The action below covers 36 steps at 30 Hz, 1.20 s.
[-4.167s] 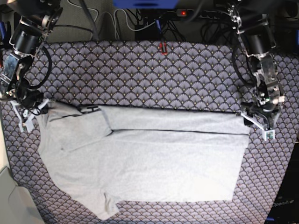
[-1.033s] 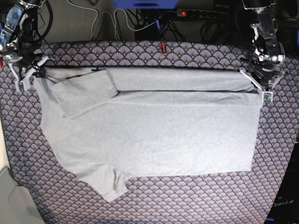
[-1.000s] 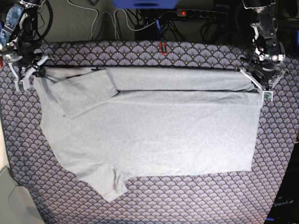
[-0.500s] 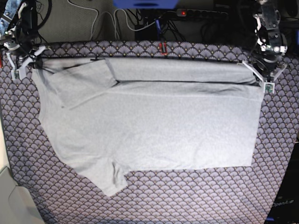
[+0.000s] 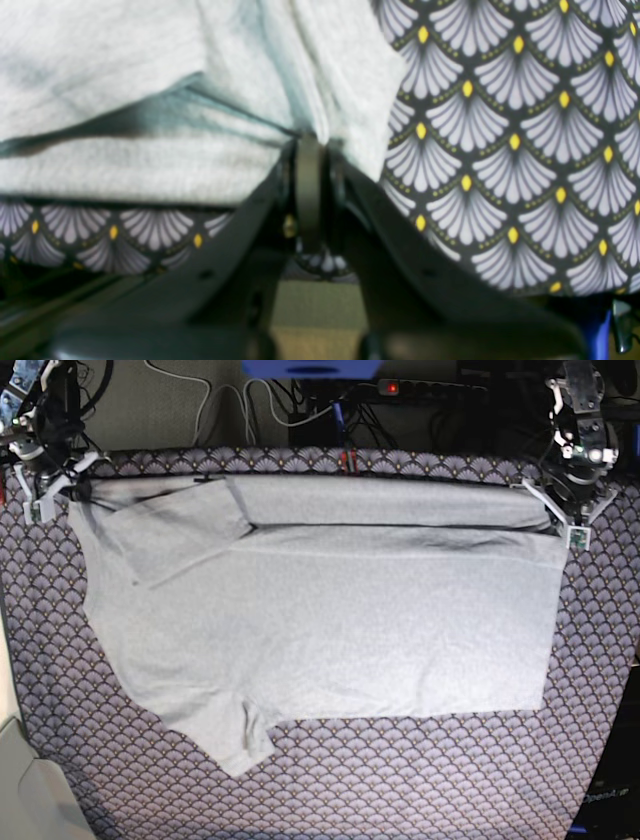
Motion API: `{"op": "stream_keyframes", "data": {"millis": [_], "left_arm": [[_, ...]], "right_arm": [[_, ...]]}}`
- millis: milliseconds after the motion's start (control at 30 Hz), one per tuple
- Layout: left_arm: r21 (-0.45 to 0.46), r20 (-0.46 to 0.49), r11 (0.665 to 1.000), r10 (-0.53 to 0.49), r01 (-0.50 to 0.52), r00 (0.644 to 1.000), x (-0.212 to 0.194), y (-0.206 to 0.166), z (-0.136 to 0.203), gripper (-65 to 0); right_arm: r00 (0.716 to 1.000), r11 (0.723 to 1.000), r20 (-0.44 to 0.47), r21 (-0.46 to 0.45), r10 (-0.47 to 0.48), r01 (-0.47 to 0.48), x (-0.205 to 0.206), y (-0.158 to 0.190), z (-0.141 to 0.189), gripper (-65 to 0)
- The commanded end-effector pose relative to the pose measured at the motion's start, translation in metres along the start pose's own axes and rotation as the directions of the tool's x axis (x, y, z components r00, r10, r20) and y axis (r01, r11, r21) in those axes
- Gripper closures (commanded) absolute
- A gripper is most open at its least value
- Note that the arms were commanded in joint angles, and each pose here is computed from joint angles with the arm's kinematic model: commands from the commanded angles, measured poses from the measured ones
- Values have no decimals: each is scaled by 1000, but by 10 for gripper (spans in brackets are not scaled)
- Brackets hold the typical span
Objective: Fold the T-shirt properly
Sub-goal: 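Drag the folded edge with both grippers back toward the robot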
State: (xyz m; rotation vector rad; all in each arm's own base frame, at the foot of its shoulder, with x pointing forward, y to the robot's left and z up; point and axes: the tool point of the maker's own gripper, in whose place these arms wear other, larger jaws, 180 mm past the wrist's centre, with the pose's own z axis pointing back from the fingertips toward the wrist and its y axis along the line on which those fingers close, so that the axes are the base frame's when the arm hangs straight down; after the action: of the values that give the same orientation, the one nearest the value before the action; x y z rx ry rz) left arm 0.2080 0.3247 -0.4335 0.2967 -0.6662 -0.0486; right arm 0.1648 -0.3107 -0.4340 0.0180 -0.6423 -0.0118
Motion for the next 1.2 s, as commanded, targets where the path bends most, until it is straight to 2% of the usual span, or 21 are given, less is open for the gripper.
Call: {"op": "stream_keyframes", "data": {"millis": [0,400,633,767,833,1000,1167], "left_arm": [[46,-148,998,-38,45,988,-37,15,6,-4],[38,-151,998,-34,40,988,-40,10,6,-4],[-2,-114,999,39,-40,993,-29,6,7,-5],[-10,-95,999,48,-49,994,-22,6,8,-7],[-9,-91,999,46,-47,995,-21,6,9,-43],[-9,-89,999,47,-48,995,-20,5,9,-242],[-9,-85,999,46,-47,995,-20,6,9,-334]], "right_arm": [[985,998,-171,-49,27,-36,-38,-12,7,0],[986,998,-165,-48,29,-37,-36,-10,8,0],[990,995,-127,-77,57,-67,-18,-13,16,0],[990,995,-126,-78,58,-68,-18,-13,16,-52],[991,995,-124,-78,58,-68,-17,-13,16,-98],[991,995,-119,-78,57,-67,-16,-14,16,-201],[994,991,-104,-130,12,-26,-17,-30,25,-256]]}}
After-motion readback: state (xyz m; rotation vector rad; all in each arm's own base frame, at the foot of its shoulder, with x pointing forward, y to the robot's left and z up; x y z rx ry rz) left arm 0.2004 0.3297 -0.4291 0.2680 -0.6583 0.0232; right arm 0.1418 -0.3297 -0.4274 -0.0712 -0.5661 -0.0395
